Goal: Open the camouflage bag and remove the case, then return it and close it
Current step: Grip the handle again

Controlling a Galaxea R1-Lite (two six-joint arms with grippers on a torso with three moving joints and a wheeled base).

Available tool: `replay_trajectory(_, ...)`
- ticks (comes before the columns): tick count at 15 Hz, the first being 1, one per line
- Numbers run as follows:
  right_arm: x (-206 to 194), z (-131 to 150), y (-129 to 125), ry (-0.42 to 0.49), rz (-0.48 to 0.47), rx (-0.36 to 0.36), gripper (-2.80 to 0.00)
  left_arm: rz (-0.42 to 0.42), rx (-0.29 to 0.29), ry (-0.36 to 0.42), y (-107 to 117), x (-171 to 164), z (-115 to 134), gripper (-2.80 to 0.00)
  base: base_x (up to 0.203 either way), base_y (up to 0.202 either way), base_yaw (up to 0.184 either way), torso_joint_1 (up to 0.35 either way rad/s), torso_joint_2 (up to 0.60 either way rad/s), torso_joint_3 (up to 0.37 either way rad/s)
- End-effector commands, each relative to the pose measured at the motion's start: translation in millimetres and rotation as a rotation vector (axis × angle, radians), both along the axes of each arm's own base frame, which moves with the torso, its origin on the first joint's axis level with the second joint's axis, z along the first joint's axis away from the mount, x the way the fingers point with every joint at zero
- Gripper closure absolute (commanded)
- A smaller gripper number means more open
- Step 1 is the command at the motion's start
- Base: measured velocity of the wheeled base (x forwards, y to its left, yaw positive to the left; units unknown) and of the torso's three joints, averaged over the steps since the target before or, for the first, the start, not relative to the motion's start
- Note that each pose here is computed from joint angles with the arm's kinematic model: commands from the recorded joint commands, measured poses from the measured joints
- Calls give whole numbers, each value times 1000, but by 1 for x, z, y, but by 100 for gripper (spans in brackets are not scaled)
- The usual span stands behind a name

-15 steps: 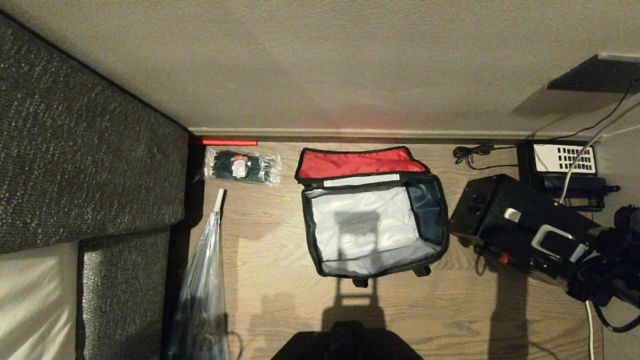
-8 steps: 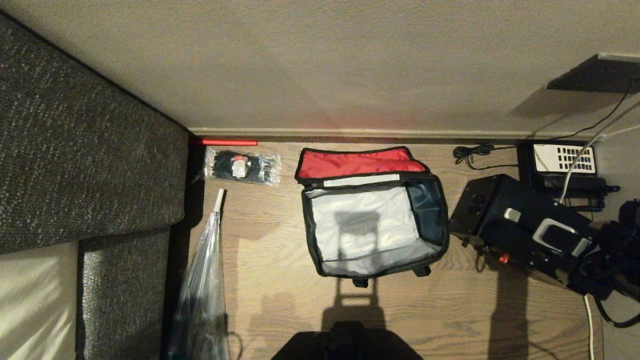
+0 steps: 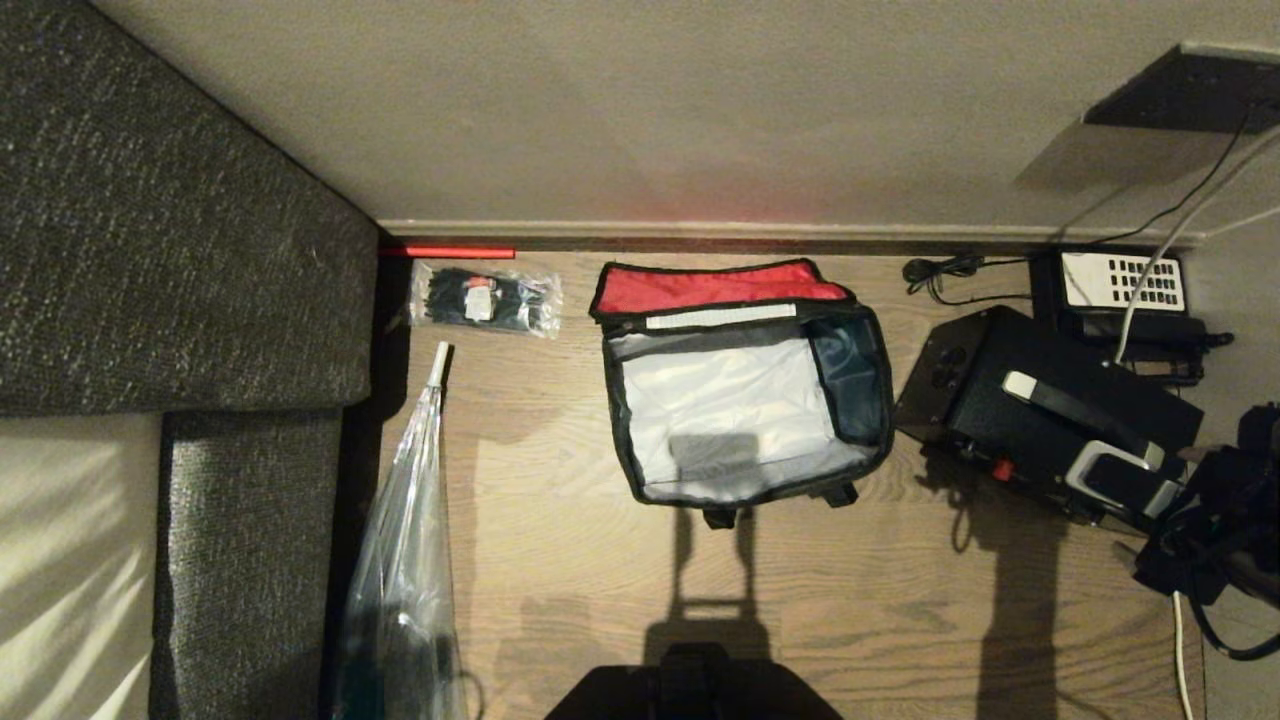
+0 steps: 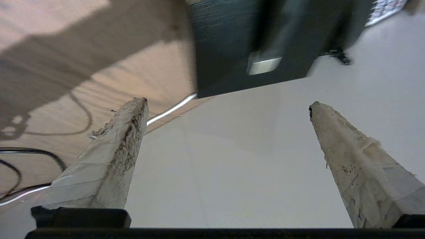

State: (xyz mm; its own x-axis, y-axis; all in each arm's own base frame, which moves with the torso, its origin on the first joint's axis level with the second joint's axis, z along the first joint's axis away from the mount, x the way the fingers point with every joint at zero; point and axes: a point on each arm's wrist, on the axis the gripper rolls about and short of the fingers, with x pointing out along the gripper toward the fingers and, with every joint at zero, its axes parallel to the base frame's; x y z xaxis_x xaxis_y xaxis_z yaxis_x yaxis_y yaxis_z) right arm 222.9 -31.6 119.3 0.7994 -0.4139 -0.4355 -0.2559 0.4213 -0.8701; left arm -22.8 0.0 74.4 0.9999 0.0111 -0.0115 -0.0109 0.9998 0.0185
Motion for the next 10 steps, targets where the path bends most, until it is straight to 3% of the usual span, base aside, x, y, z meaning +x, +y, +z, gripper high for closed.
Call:
replay_trajectory(1, 1, 0, 0, -1, -1, -6, -280, 1, 0, 0, 0, 0, -1, 0, -192, 0, 3, -2, 3, 2)
replay_trajectory(5, 3, -1, 0, -4, -7, 10, -280, 1, -2, -1, 0, 0, -1, 0, -183, 0, -1, 1, 2, -2)
replay_trajectory(10, 5, -2, 0, -3, -8, 12, -280, -1, 8, -5, 0, 0, 0, 0, -16, 0, 0, 0, 0, 0)
